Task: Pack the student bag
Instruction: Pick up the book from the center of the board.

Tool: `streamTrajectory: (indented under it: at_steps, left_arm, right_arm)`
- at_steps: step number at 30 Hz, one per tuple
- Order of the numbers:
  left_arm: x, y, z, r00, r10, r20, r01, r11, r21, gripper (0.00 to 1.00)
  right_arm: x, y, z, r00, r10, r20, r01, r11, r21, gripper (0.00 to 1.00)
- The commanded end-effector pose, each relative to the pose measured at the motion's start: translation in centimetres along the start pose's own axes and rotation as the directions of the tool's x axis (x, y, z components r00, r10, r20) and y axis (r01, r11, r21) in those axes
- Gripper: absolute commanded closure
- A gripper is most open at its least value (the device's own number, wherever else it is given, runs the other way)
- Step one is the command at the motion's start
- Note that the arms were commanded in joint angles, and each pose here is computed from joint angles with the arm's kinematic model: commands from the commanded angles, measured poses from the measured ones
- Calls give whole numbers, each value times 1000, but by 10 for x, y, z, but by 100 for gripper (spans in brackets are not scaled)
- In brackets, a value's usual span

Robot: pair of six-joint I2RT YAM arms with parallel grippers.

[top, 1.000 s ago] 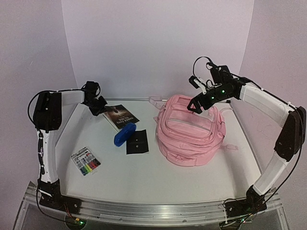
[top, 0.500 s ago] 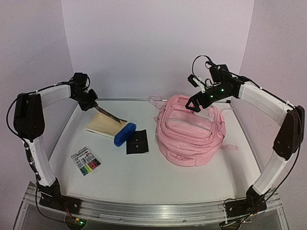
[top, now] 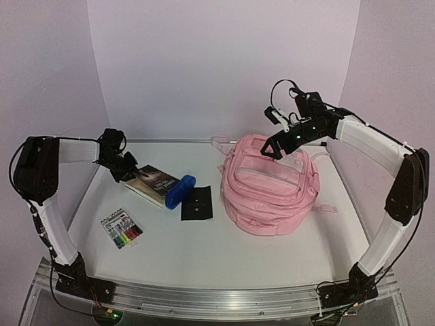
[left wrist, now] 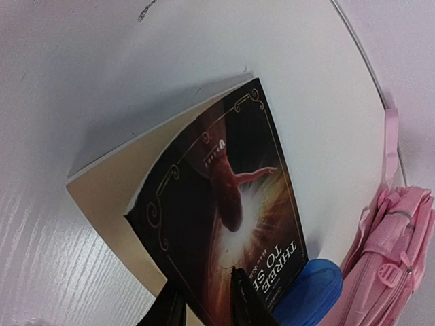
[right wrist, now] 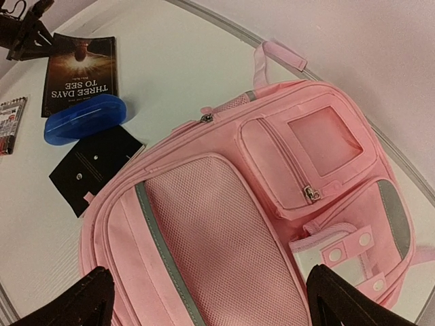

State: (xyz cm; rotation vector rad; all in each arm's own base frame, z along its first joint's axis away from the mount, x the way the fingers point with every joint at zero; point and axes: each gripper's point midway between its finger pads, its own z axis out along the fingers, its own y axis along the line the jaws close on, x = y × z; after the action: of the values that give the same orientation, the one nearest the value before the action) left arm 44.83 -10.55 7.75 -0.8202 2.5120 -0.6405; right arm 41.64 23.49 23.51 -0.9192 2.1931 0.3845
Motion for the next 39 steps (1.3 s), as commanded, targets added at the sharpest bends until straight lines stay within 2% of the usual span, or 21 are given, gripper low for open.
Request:
streamTrajectory:
  at_steps: [1, 10, 12, 14, 18, 22, 26, 30, 39]
  left_arm:
    - [-15, -22, 4, 998, -19, 63, 12, 994, 111, 70]
    - [-14, -16, 36, 999, -26, 25, 23, 995, 96, 71]
    - [-13, -14, 45, 999, -33, 1, 33, 995, 91, 75]
    - [-15, -16, 47, 1000, -30, -2, 30, 995, 92, 85]
    - [-35, -38, 20, 996, 34, 79, -43, 992, 118, 99]
    - [-65, -79, -28, 966, 179, 185, -207, 968, 145, 100]
    - [-75, -134, -74, 916, 321, 240, -379, 889, 256, 100]
    - [-70, -183, -124, 876, 388, 288, -478, 778, 408, 100]
    - [-11, -252, -228, 809, 480, 340, -563, 464, 684, 100]
  right_arm:
    - [-14, -3, -10, 999, -4, 36, 3, 1000, 13, 2]
    - [-15, -2, -12, 999, 3, 40, -4, 1000, 8, 2]
    - [-16, 0, -12, 999, 12, 44, -12, 1000, -3, 2]
    - [-19, 2, -13, 999, 20, 50, -19, 1000, -19, 2]
    - [-24, 9, -16, 997, 40, 65, -36, 998, -61, 2]
    - [-37, 17, -19, 991, 100, 88, -89, 989, -121, 2]
    - [-55, 28, -27, 981, 154, 120, -127, 971, -203, 2]
    - [-73, 42, -35, 968, 206, 141, -155, 938, -310, 2]
    - [-88, 64, -36, 923, 376, 85, -290, 822, -490, 2]
